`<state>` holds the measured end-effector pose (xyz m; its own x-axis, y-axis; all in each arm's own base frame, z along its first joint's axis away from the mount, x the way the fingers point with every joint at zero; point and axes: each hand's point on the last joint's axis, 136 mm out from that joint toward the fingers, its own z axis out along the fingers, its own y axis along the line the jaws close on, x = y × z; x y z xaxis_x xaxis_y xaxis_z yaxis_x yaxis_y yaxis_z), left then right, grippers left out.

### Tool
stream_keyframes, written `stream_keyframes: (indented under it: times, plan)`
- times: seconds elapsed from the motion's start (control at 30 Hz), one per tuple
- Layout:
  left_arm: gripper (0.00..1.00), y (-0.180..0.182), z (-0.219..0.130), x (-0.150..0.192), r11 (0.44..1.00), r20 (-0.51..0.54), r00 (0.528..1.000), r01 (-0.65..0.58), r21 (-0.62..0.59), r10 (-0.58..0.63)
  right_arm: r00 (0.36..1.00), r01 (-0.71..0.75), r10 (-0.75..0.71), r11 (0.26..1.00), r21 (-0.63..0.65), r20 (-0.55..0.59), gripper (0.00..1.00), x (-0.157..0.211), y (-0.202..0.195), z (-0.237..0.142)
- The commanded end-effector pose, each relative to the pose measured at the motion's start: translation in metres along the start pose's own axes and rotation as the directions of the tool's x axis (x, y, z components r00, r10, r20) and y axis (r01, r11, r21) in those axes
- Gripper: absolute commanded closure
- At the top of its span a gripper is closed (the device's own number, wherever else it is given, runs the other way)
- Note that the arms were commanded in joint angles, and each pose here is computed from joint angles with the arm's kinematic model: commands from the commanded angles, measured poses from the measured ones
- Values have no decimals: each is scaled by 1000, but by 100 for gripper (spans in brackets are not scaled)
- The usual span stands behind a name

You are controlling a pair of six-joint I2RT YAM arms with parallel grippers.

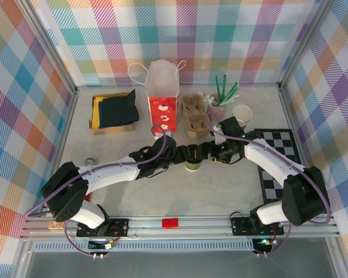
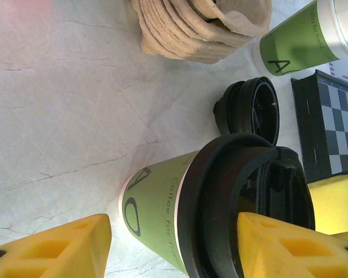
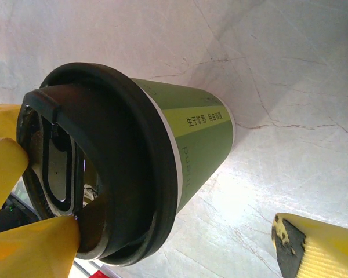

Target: Pack the takeout coffee

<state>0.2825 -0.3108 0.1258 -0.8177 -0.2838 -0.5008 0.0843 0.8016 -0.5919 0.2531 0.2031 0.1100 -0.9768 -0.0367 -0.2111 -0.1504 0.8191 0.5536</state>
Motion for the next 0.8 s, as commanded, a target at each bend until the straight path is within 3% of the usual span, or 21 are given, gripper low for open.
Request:
stream_keyframes:
  times: [0.0,0.77]
  plan:
    - [41,35,5,19,994,-53,999,-2,-106,-3,994,-51,62,991,121,-89,14,32,-36,18]
    - [42,41,-1,17,991,-39,999,-4,-131,-1,980,-120,149,971,209,-129,15,67,-78,46]
